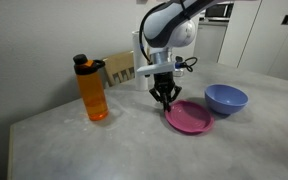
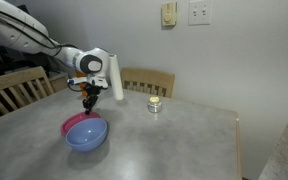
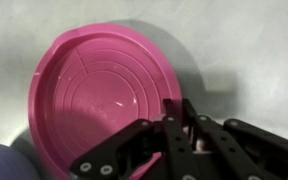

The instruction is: Put the pink lid on the bowl

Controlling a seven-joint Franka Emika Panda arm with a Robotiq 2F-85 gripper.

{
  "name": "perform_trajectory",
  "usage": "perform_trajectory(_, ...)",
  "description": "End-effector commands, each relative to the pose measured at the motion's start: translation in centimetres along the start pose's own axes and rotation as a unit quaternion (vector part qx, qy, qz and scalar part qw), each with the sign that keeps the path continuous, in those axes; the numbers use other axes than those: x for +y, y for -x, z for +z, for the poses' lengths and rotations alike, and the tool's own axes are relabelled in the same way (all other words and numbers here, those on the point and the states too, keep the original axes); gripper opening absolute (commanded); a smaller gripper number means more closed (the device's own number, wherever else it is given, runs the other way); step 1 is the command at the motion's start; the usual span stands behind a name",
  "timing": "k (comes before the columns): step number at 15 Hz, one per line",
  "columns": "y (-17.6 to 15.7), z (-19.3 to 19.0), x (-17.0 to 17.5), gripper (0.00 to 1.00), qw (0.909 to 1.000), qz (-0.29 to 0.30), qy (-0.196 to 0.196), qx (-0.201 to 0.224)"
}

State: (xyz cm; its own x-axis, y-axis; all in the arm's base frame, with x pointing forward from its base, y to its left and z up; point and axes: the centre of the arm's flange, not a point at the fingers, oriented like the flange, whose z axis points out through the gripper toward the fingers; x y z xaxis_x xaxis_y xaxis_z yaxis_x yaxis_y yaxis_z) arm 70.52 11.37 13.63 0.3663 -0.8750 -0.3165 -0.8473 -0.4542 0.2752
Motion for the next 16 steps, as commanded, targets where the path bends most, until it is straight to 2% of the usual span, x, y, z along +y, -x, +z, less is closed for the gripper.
perform_trajectory(1,2.9,-0.7,0.0,0.03,0.9958,-0.060,0.065,0.023)
perform_trajectory(6,7.3,-3.0,-0.7,0.03,0.9769,-0.129,0.159,0.063)
perform_trajectory(9,9.5,-4.9,-1.0,0.03,0.9637,-0.155,0.200,0.086)
perform_trajectory(12,10.7,-6.6,-0.7,0.03,0.9541,-0.168,0.224,0.107)
perform_trajectory(16,9.7,-7.8,1.0,0.03,0.9469,-0.171,0.240,0.129)
